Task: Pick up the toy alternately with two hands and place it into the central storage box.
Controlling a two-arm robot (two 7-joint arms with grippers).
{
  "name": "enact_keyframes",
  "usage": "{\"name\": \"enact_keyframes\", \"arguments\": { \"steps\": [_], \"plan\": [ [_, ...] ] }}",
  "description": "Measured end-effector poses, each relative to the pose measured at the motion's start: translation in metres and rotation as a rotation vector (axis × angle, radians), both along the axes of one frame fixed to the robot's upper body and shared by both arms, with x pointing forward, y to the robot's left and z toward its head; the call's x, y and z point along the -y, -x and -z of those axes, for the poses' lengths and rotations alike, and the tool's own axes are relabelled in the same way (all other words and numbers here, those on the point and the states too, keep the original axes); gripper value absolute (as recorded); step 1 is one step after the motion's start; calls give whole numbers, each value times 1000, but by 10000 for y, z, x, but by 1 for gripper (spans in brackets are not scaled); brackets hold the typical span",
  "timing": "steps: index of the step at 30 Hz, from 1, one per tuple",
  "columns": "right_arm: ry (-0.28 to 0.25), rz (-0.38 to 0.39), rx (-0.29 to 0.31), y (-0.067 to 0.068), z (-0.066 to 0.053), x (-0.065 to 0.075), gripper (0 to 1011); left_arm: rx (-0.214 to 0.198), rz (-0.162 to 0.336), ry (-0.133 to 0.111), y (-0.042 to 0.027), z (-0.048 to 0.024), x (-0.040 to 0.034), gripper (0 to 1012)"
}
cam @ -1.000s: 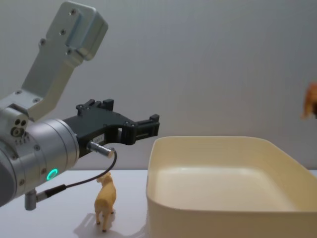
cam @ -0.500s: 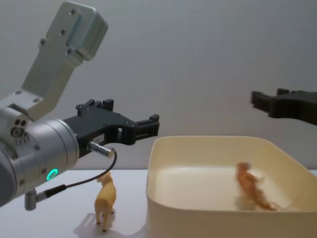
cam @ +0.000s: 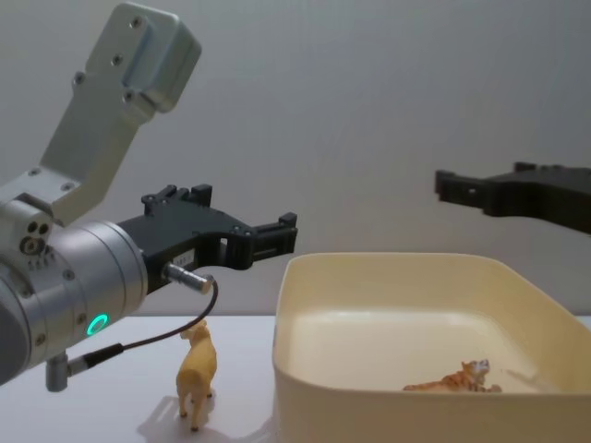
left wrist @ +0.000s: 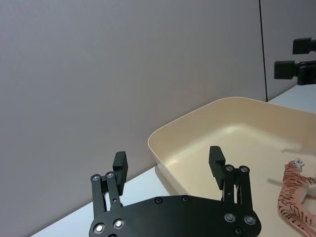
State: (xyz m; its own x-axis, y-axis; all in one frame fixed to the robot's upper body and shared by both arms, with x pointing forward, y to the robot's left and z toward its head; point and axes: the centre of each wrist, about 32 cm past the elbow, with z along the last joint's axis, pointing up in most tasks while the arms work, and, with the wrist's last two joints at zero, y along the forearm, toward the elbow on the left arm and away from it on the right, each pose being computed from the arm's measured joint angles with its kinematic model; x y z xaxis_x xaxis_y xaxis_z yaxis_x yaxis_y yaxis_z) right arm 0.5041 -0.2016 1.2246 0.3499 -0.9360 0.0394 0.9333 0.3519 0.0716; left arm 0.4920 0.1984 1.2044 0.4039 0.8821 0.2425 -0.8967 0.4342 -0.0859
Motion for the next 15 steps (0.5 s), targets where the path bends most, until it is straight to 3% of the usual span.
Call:
{"name": "enact_keyframes", "arguments": {
  "steps": [3, 15],
  "plan": [
    [-3, 22, 10, 32, -1, 81, 1001, 0, 0, 0, 0, 0, 0, 1001],
    [-20, 136, 41, 229, -7, 464, 1001, 0, 0, 0, 0, 0, 0, 1001]
  ]
}}
